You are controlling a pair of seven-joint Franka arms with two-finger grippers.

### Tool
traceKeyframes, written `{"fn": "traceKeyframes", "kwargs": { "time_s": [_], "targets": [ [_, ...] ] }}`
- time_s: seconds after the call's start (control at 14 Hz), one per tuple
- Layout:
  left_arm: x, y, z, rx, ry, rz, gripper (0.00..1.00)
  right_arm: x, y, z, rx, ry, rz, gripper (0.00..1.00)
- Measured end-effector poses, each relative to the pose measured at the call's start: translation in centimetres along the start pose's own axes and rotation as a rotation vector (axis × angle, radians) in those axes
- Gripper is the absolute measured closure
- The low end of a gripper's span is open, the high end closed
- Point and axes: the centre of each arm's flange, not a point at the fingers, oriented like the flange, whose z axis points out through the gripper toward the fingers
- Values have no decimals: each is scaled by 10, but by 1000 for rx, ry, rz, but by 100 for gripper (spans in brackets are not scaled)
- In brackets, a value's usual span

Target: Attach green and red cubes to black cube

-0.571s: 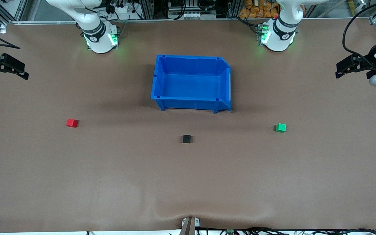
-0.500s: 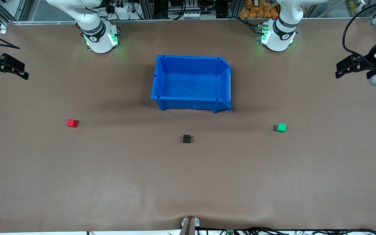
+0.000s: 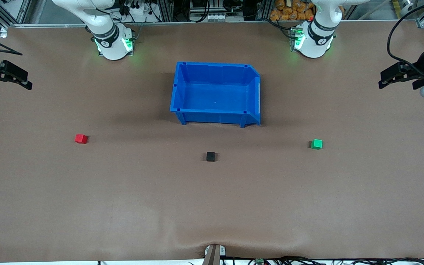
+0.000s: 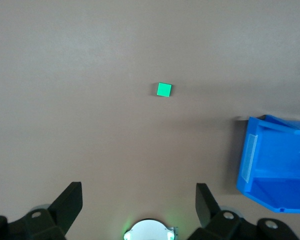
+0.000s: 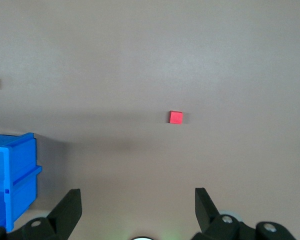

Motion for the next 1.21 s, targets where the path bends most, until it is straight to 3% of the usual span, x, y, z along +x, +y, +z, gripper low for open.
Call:
{"fn": "traceKeyframes", "kwargs": {
  "time_s": [0.29, 0.64, 0.93, 1.21],
  "targets": [
    [12, 4, 44, -8, -81, -14, 0, 3, 3, 1, -3, 6, 4, 0],
    [23, 28, 91, -3, -71, -11, 0, 39, 20, 43, -4, -35, 29, 0],
    [27, 37, 144, -3, -59, -9, 0, 97, 42, 170, 5, -199, 58, 0],
    [28, 37, 193, -7, -14, -10, 0, 127, 94, 281, 1, -268, 133, 0]
  ]
}}
